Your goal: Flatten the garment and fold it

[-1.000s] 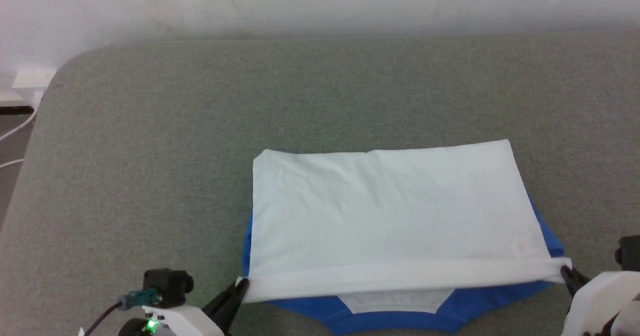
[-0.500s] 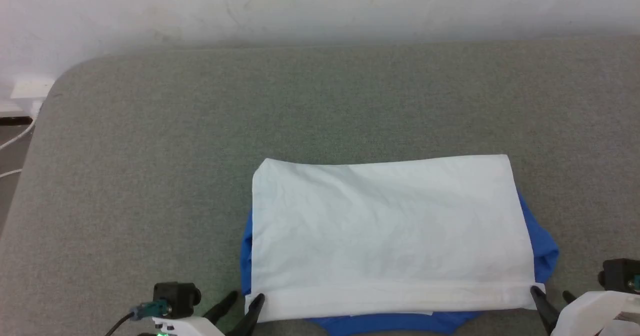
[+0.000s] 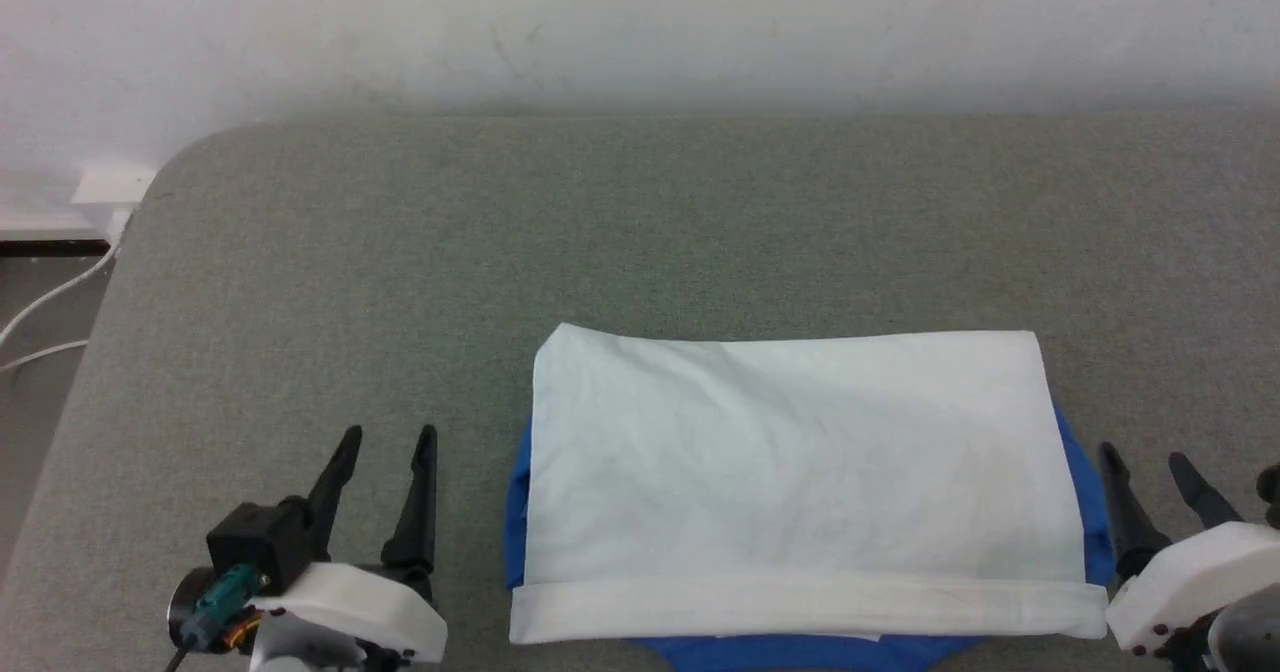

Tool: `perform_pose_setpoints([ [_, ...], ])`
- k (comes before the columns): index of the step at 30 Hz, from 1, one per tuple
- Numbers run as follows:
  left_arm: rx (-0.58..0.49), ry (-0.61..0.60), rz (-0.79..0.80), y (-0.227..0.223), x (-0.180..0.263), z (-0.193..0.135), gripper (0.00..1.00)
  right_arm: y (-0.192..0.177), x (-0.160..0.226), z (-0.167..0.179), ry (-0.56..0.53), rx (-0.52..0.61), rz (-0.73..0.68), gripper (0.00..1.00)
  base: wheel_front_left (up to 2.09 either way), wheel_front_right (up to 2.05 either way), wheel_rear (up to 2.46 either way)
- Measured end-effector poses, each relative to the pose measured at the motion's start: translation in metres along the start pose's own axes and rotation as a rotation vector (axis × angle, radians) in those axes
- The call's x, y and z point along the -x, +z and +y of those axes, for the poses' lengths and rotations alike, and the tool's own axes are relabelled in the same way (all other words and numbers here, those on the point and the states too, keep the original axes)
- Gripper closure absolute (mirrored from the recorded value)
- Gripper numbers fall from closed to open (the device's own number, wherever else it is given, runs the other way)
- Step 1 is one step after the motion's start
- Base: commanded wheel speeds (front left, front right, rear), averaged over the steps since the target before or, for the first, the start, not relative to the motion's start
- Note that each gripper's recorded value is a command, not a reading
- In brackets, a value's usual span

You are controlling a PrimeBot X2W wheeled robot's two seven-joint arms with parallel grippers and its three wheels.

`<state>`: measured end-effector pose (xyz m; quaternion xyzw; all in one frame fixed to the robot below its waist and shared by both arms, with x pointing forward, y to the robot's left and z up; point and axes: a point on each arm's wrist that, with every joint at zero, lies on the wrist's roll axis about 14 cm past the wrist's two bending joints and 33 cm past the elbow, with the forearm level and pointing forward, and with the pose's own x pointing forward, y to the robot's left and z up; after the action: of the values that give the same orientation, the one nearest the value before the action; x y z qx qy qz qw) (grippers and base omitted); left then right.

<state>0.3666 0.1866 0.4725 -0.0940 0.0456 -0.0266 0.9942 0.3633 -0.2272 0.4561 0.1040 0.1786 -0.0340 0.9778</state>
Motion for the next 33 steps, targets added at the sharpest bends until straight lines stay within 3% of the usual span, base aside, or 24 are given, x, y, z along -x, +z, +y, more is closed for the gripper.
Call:
perform_pose_setpoints([
  [5, -0.068, 0.049, -0.096, 0.024, -0.013, 0.005, 0.0, -0.007, -0.014, 0.001, -0.008, 0.02, 0.026, 0.0, 0.0, 0.0, 0.0],
  [12, -0.142, 0.098, -0.216, 0.058, -0.023, 0.009, 0.0, -0.043, -0.033, -0.004, -0.035, 0.025, 0.217, 0.0, 0.0, 0.0, 0.0],
  [17, -0.14, 0.106, -0.229, 0.06, -0.023, 0.008, 0.0, -0.067, -0.035, -0.004, -0.042, 0.021, 0.375, 0.0, 0.0, 0.0, 0.0],
  [24, -0.134, 0.108, -0.228, 0.058, -0.023, 0.01, 0.0, -0.077, -0.035, -0.002, -0.035, 0.033, 0.49, 0.0, 0.0, 0.0, 0.0],
  [25, -0.136, 0.11, -0.225, 0.057, -0.023, 0.011, 0.0, -0.077, -0.035, -0.001, -0.031, 0.037, 0.498, 0.08, 0.0, 0.0, 0.0],
  [26, -0.137, 0.111, -0.224, 0.056, -0.023, 0.012, 0.0, -0.078, -0.035, 0.001, -0.024, 0.032, 0.505, 0.29, 0.0, 0.0, 0.0],
  [27, -0.136, 0.114, -0.225, 0.056, -0.023, 0.012, 0.0, -0.078, -0.035, 0.003, -0.015, 0.025, 0.511, 0.63, 0.0, 0.0, 0.0],
  [28, -0.133, 0.113, -0.225, 0.056, -0.023, 0.012, 0.0, -0.079, -0.035, 0.006, -0.004, 0.02, 0.514, 0.73, 0.0, 0.0, 0.0],
  [29, -0.134, 0.115, -0.225, 0.056, -0.023, 0.013, 0.0, -0.078, -0.035, 0.009, 0.006, 0.015, 0.512, 0.98, 0.0, 0.0, 0.0],
  [33, -0.137, 0.112, -0.223, 0.055, -0.024, 0.013, 0.0, -0.077, -0.035, 0.014, 0.021, -0.003, 0.488, 1.0, 0.0, 0.0, 0.0],
])
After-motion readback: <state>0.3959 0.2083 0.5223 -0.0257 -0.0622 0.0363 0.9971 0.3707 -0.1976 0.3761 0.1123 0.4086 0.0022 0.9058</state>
